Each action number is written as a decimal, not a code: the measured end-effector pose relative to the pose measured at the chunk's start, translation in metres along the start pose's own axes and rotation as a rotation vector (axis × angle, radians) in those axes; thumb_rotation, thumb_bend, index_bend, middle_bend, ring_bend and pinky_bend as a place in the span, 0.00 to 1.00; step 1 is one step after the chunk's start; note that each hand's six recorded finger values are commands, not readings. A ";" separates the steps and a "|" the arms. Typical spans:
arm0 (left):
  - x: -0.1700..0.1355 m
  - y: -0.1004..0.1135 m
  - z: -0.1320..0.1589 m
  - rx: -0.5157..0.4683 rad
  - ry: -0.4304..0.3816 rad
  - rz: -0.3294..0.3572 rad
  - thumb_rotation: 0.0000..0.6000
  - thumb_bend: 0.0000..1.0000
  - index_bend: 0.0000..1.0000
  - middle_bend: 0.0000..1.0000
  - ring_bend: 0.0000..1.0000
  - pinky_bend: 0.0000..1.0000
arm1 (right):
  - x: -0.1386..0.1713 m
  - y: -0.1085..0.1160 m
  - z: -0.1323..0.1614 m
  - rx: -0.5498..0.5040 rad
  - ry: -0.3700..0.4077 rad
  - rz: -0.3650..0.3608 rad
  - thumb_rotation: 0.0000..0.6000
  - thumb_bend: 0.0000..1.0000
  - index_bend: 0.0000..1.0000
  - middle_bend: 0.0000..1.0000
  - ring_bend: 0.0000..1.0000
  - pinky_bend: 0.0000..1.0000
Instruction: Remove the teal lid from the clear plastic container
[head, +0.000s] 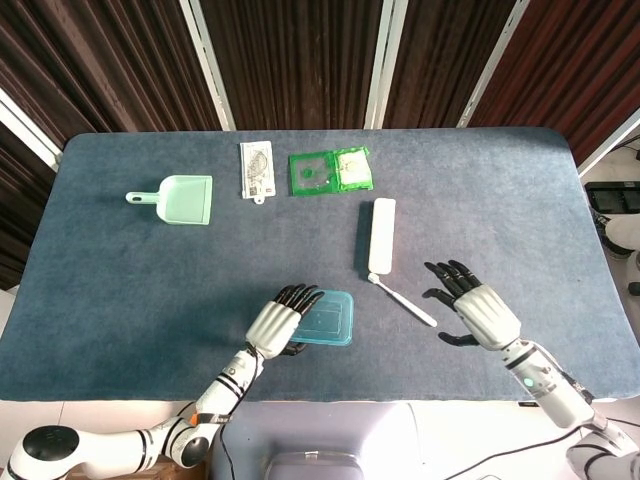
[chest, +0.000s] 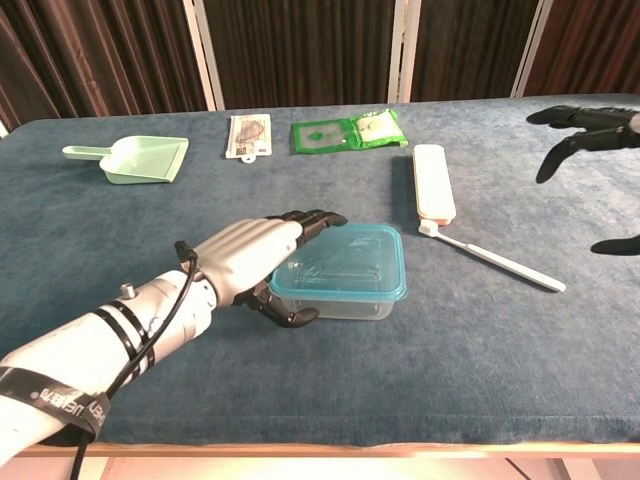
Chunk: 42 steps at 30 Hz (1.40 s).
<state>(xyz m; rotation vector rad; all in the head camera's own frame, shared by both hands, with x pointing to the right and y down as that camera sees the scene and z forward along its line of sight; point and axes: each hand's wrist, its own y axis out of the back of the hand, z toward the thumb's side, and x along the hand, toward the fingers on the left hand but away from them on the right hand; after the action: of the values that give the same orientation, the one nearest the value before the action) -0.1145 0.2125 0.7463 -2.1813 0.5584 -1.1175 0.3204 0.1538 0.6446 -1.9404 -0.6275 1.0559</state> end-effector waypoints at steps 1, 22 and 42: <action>0.000 0.000 0.001 -0.003 -0.001 0.000 1.00 0.35 0.00 0.54 0.51 0.71 | -0.007 -0.005 0.004 0.003 0.013 -0.001 1.00 0.30 0.49 0.02 0.00 0.00; 0.006 -0.001 0.000 0.002 0.002 0.013 1.00 0.35 0.00 0.56 0.52 0.72 | -0.071 -0.060 0.087 -0.143 0.214 0.047 1.00 0.30 0.57 0.07 0.00 0.00; 0.002 0.001 0.000 0.009 -0.005 0.017 1.00 0.35 0.00 0.56 0.52 0.72 | -0.089 -0.066 0.111 -0.143 0.226 0.035 1.00 0.34 0.63 0.11 0.00 0.00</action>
<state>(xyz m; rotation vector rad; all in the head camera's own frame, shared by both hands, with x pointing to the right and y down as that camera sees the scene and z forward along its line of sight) -0.1134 0.2100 0.7468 -2.1672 0.5670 -1.1032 0.1763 0.1719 0.7049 -2.1645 -0.5564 0.8156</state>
